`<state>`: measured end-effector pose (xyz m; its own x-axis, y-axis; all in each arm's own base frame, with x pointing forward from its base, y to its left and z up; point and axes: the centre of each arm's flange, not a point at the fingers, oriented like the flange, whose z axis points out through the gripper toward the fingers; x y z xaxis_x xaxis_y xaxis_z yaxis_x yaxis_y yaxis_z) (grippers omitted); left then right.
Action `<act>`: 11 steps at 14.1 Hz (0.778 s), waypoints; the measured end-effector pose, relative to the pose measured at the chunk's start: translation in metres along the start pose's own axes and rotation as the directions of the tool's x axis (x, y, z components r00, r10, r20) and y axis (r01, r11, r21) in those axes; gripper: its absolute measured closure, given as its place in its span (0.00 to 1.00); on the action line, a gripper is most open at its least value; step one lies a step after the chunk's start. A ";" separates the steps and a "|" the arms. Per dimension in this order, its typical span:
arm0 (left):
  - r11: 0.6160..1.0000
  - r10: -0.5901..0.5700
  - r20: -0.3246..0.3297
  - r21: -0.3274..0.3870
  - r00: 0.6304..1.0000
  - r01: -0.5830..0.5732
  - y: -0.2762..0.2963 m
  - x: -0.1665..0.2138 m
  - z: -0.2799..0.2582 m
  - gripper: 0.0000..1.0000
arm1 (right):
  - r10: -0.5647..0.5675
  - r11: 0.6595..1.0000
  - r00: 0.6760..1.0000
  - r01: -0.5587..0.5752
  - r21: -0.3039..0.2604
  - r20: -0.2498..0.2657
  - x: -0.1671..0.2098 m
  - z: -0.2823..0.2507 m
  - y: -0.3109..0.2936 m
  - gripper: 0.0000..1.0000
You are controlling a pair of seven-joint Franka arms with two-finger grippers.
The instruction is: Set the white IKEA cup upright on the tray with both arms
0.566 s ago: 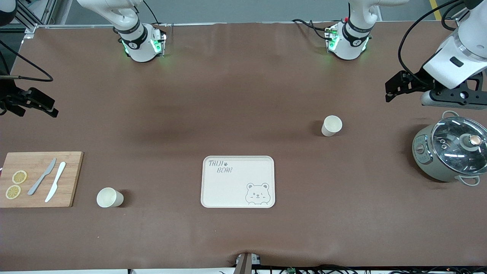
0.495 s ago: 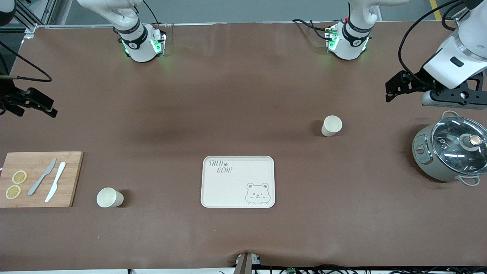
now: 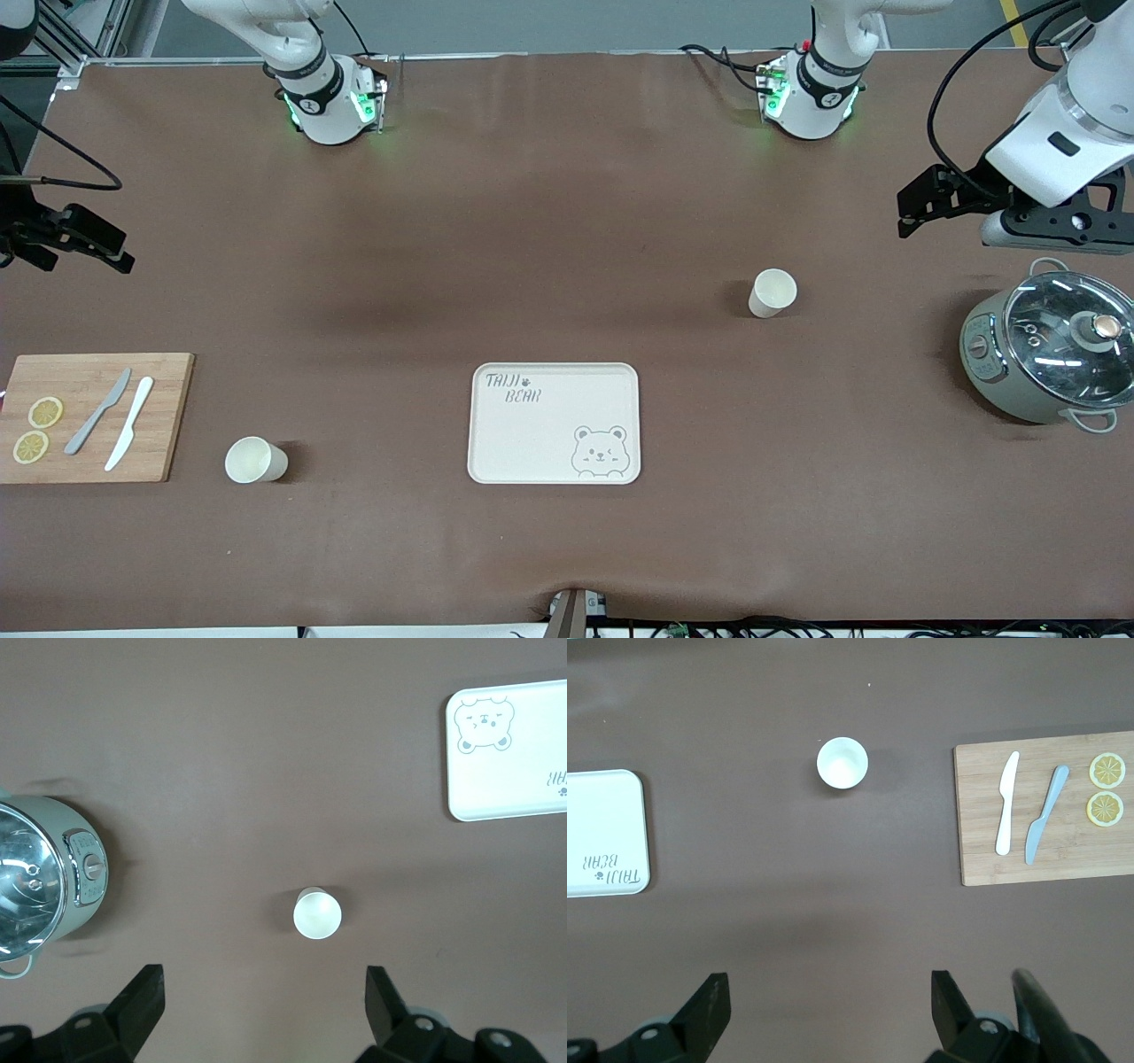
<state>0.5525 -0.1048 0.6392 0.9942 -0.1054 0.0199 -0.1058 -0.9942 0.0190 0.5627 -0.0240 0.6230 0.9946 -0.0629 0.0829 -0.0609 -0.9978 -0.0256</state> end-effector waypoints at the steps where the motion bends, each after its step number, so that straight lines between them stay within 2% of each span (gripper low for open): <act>1: 1.000 0.002 -0.002 -0.001 1.000 -0.002 0.001 0.000 0.000 0.00 | 0.000 1.000 1.000 0.000 0.000 0.000 0.000 0.000 0.000 0.00; 4: 1.000 0.026 0.023 -0.001 0.999 -0.026 0.015 0.002 0.016 0.00 | 0.000 1.000 1.000 0.000 0.000 0.000 0.000 0.000 0.000 0.00; 7: 0.999 0.043 0.069 0.000 0.997 -0.043 0.024 0.005 0.053 0.00 | 0.000 1.000 1.000 0.000 0.000 -0.004 0.000 -0.002 0.000 0.00; 11: 0.998 0.059 0.089 0.001 0.994 -0.059 0.032 0.003 0.111 0.00 | -0.005 1.000 1.000 0.005 0.000 -0.010 0.001 -0.003 -0.003 0.00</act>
<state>0.5540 -0.1388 0.5294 0.9839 -0.1649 -0.0683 -0.1641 -0.9863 0.0170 0.5635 -0.0216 0.6265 0.9940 -0.0581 0.0931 -0.0560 -0.9981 -0.0256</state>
